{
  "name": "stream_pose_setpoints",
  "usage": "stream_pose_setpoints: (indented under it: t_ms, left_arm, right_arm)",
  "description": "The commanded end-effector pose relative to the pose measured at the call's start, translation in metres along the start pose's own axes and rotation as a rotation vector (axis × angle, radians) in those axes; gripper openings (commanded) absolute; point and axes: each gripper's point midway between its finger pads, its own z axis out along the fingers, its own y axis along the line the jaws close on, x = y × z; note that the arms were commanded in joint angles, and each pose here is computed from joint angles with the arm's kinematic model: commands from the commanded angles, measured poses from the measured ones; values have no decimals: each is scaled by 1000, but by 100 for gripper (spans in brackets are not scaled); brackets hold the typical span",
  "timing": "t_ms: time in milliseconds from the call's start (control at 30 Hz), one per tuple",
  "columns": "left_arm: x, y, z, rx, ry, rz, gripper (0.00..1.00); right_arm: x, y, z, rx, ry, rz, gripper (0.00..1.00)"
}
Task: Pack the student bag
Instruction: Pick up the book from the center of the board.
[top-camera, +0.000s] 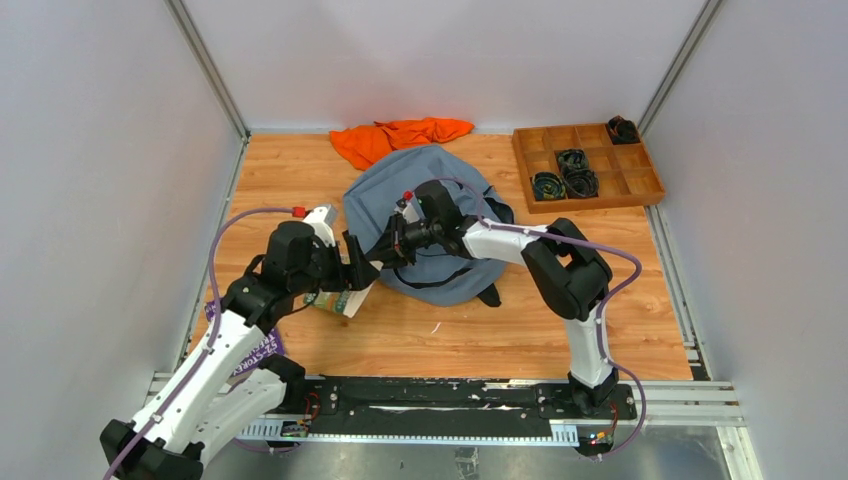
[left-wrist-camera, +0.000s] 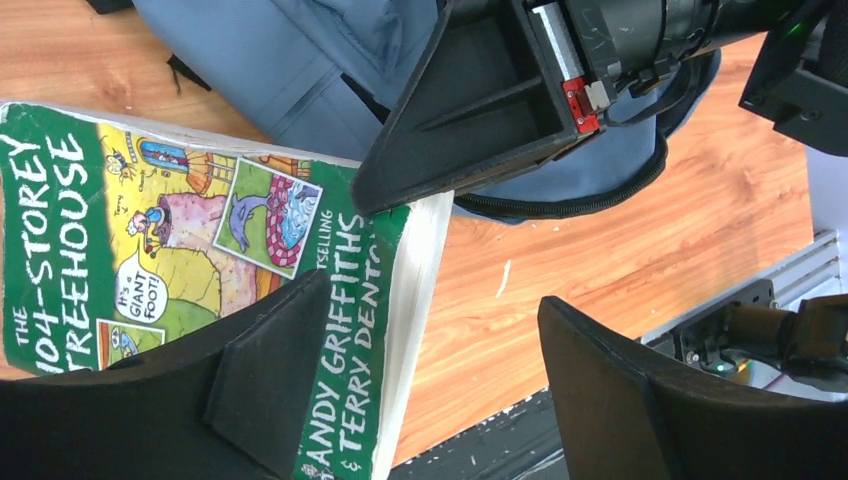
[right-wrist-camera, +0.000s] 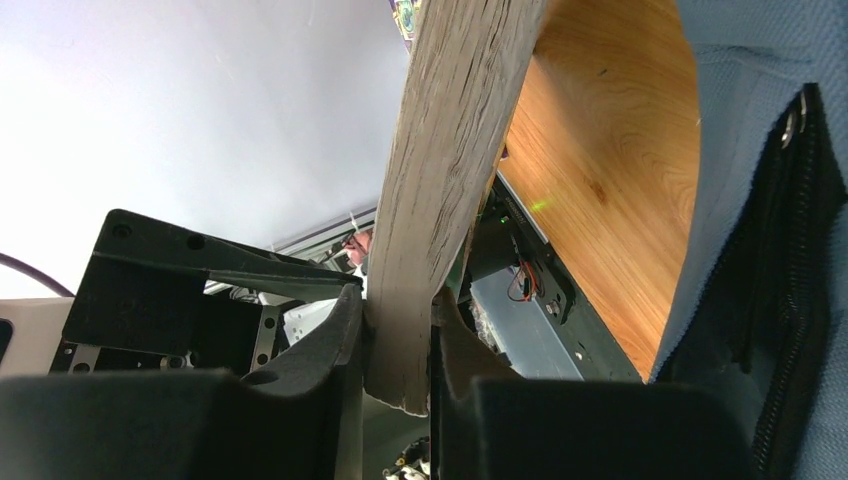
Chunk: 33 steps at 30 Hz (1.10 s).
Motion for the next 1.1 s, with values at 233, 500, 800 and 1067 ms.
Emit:
stream_pose_setpoints:
  t_ms: [233, 500, 800, 1067]
  left_arm:
    - [-38, -1, -40, -137, -34, 3, 84]
    - [-66, -16, -43, -88, -69, -70, 85]
    - [-69, -17, -30, -38, -52, -157, 100]
    - [-70, -42, -20, 246, 9, -334, 100]
  right_arm:
    - [0, 30, -31, -140, -48, -123, 0]
    - [-10, 50, -114, -218, -182, -316, 0]
    - [26, 92, -152, -274, -154, -507, 0]
    - [7, 93, -187, -261, -280, -527, 0]
